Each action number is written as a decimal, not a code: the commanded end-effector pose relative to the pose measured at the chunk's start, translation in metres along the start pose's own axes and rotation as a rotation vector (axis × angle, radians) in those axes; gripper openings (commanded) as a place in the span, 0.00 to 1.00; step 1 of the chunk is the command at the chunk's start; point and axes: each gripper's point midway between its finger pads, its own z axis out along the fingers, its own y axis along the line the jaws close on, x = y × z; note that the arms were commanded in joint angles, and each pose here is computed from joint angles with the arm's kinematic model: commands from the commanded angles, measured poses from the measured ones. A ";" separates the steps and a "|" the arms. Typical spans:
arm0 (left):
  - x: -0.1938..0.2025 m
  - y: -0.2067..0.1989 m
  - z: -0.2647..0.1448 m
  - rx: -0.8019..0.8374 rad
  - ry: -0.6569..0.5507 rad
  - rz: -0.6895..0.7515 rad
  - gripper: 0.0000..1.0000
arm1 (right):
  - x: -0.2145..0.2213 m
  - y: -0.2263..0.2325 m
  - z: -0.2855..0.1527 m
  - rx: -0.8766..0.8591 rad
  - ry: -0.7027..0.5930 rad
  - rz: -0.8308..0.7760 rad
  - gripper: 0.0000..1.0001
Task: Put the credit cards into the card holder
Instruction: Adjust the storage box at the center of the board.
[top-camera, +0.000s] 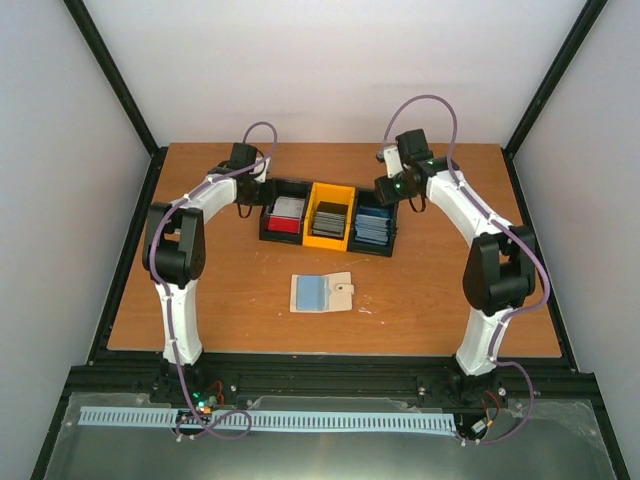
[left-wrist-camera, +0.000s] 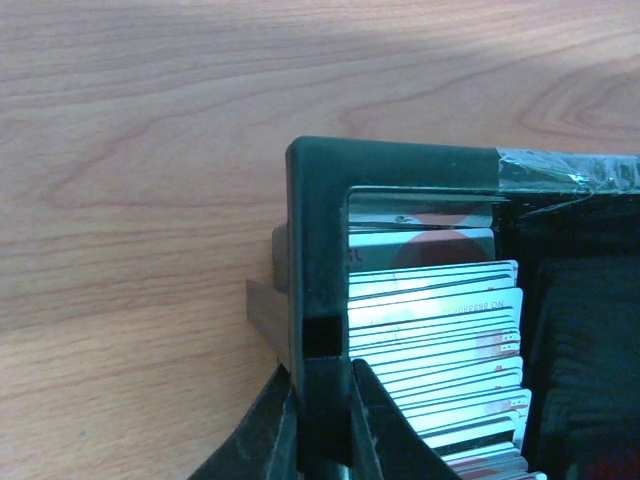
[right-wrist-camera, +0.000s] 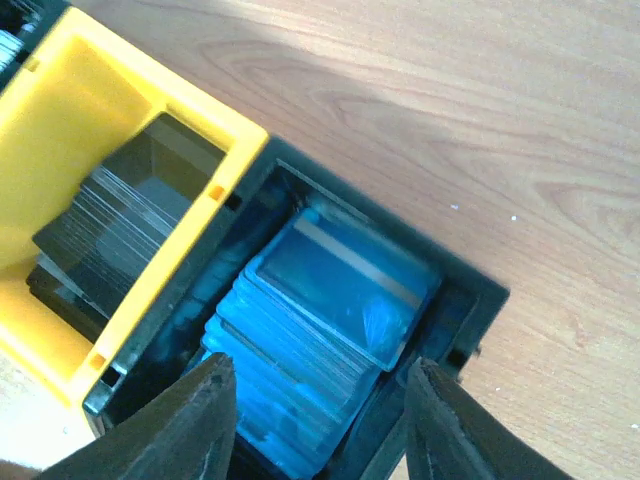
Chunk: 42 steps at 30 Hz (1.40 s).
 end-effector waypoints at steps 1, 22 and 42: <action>-0.033 -0.034 -0.011 0.151 -0.096 0.197 0.01 | -0.002 0.008 -0.020 -0.028 -0.031 -0.117 0.51; -0.077 -0.101 0.022 0.370 -0.138 0.371 0.21 | 0.072 -0.001 -0.005 0.008 0.148 -0.313 0.54; -0.087 -0.048 -0.041 0.287 -0.174 0.093 0.65 | 0.080 0.003 0.062 -0.084 0.299 -0.336 0.52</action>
